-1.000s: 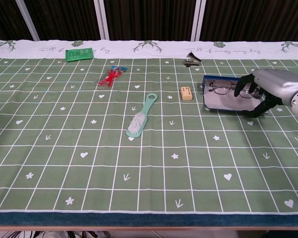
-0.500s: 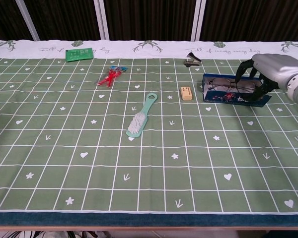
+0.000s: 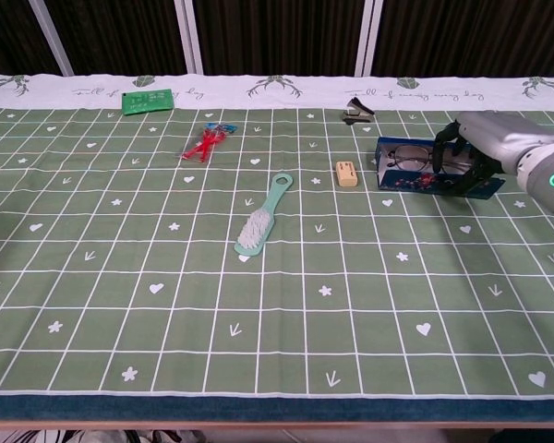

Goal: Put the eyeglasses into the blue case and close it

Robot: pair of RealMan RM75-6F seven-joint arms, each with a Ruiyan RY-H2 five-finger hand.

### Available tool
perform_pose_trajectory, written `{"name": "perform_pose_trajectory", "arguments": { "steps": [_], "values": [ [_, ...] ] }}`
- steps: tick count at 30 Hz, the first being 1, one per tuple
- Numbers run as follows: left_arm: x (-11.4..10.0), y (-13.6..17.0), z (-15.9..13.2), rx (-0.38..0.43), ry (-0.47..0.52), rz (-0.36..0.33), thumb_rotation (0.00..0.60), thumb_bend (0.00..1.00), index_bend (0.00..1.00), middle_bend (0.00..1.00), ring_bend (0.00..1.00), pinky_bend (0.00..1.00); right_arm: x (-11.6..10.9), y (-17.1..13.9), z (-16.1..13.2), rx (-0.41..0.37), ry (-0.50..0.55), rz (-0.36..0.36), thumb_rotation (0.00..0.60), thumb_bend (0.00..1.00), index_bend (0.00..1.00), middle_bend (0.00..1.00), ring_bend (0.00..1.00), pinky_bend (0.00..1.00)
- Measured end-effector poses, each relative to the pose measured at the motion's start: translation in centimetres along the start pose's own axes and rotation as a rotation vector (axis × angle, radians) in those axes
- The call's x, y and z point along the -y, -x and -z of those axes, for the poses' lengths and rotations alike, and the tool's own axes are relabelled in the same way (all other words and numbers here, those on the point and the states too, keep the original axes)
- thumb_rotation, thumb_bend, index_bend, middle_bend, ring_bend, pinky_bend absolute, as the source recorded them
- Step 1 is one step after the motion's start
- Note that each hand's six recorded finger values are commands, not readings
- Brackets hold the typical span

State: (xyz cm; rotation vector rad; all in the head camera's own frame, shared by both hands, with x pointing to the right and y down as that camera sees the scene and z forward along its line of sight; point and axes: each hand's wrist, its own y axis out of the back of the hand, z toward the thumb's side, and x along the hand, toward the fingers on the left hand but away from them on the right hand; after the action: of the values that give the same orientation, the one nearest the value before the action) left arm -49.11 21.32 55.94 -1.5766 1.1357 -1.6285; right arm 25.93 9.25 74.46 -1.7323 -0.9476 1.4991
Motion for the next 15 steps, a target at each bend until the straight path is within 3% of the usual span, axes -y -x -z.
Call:
{"name": "perform_pose_trajectory", "arguments": {
  "steps": [15],
  "values": [
    [0.06, 0.01, 0.01, -0.002, -0.004, 0.004, 0.6, 0.36, 0.19, 0.0, 0.0, 0.0, -0.16, -0.3, 0.08, -0.001, 0.005, -0.003, 0.6, 0.48, 0.57, 0.29, 0.31, 0.31]
  ]
}}
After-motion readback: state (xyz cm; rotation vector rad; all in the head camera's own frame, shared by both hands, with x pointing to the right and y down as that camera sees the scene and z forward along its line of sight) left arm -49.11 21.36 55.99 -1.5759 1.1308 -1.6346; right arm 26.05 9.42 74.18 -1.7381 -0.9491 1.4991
